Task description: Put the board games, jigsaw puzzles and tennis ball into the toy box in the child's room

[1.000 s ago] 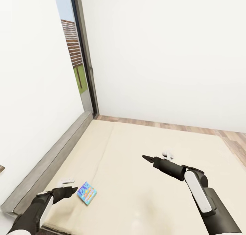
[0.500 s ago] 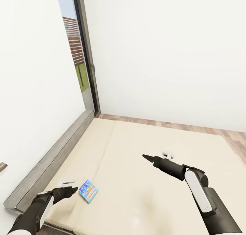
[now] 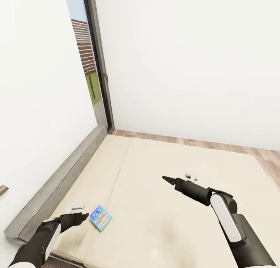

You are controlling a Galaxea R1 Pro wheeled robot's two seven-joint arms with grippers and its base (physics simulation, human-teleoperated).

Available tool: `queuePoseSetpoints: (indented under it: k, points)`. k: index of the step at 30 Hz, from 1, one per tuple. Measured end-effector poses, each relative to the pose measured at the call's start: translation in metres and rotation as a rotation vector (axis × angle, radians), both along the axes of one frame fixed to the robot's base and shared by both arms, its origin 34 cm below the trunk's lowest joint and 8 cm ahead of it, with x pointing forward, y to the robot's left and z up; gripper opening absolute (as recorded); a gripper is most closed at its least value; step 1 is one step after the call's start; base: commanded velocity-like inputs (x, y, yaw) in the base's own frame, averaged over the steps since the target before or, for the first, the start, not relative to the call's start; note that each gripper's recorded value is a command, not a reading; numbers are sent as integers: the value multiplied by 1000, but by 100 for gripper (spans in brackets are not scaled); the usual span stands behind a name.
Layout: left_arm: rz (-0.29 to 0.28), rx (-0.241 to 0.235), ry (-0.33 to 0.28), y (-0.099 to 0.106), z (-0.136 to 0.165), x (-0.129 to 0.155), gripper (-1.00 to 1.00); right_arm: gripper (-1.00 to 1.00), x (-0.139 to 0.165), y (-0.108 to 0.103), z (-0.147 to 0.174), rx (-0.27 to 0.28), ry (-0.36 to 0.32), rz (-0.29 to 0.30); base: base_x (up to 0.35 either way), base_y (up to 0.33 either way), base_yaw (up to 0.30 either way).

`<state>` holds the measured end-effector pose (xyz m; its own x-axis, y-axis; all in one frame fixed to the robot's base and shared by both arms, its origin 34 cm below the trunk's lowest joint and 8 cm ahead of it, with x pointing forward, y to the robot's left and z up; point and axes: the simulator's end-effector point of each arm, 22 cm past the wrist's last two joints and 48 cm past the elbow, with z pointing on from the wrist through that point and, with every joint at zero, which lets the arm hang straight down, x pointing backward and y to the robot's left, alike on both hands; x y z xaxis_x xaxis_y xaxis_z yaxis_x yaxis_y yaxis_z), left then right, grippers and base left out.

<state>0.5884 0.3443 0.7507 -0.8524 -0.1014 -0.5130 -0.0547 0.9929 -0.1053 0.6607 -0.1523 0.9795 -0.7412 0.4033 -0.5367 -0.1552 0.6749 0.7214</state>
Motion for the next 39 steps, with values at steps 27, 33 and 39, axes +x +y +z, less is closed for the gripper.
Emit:
queuePoseSetpoints:
  k: [27, 33, 39]
  points:
    - [-3, -5, -9, 1, 2, 2, 100, 100, 0, 0, 0, 0, -1, 0, 7, 31, 0]
    - [-6, -4, -10, 1, 2, 2, 100, 100, 0, 0, 0, 0, -1, 0, 44, 102, 0]
    - [-8, -4, -10, 1, 2, 2, 100, 100, 0, 0, 0, 0, -1, 0, 7, 15, 0]
